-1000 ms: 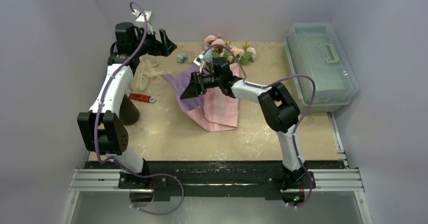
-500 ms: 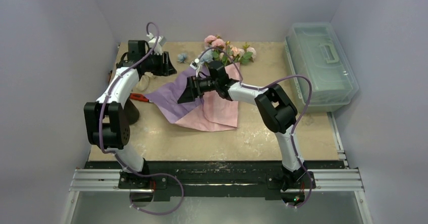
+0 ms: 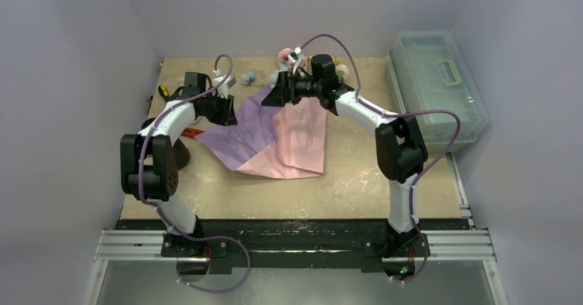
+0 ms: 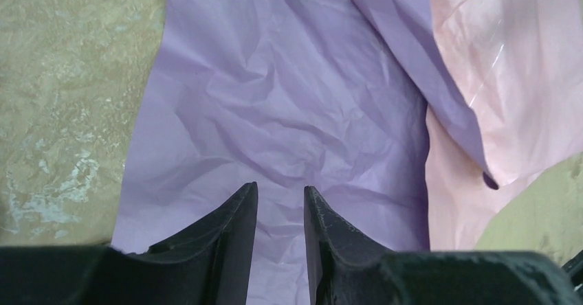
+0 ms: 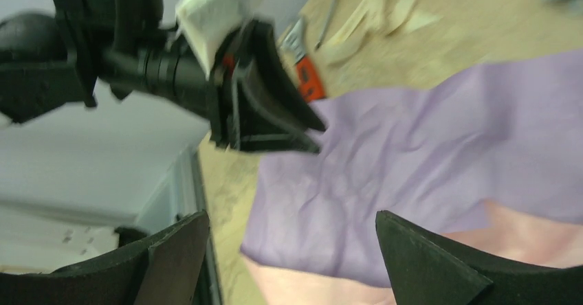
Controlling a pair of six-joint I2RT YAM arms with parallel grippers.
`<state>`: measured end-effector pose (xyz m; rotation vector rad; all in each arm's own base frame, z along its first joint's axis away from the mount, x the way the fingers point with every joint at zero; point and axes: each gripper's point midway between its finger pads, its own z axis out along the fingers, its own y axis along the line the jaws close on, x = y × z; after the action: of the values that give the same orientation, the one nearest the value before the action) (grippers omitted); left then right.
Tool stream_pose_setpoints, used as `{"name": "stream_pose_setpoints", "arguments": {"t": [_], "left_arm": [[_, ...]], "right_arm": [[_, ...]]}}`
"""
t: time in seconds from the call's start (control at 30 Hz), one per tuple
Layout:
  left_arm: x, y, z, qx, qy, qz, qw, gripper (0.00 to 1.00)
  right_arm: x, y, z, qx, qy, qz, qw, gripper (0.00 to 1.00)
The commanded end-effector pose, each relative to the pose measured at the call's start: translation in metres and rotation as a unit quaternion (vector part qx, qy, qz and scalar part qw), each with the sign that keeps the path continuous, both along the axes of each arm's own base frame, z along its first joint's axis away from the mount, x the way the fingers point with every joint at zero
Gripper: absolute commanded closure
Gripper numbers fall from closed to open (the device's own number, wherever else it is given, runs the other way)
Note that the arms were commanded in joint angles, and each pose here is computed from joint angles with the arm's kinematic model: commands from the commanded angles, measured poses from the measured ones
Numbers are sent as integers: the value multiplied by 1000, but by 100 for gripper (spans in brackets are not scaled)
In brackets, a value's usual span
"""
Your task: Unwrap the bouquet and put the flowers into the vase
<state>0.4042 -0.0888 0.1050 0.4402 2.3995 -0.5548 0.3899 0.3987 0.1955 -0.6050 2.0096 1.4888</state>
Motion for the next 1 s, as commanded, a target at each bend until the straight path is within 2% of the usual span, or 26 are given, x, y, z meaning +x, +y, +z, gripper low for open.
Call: {"name": "stream_pose_setpoints", "arguments": {"t": [0.0,0.17,0.4,0.63,0.83,0.97], "left_arm": [[-11,-1,-26,36,7,-47,998,70],[-17,-8,-43,77,2,-78,994,71],[-19,-4,-65,120,15,-80,989,71],[-19,-2,-71,130,13,-78,988,71],[-19,-3,-72,129,6,-79,988,70],[-17,-3,-70,129,2,-76,989,70]], "right_arm": [[32,-28,15,-65,-47,-65,995,6],[43,-45,-3,-131,-56,-103,984,7],[58,-64,-24,-199,-58,-149,967,8],[67,-63,-50,-256,-17,-213,943,22],[59,-32,-58,-231,0,-176,957,37],[53,-14,-68,-236,-2,-167,957,37]]}}
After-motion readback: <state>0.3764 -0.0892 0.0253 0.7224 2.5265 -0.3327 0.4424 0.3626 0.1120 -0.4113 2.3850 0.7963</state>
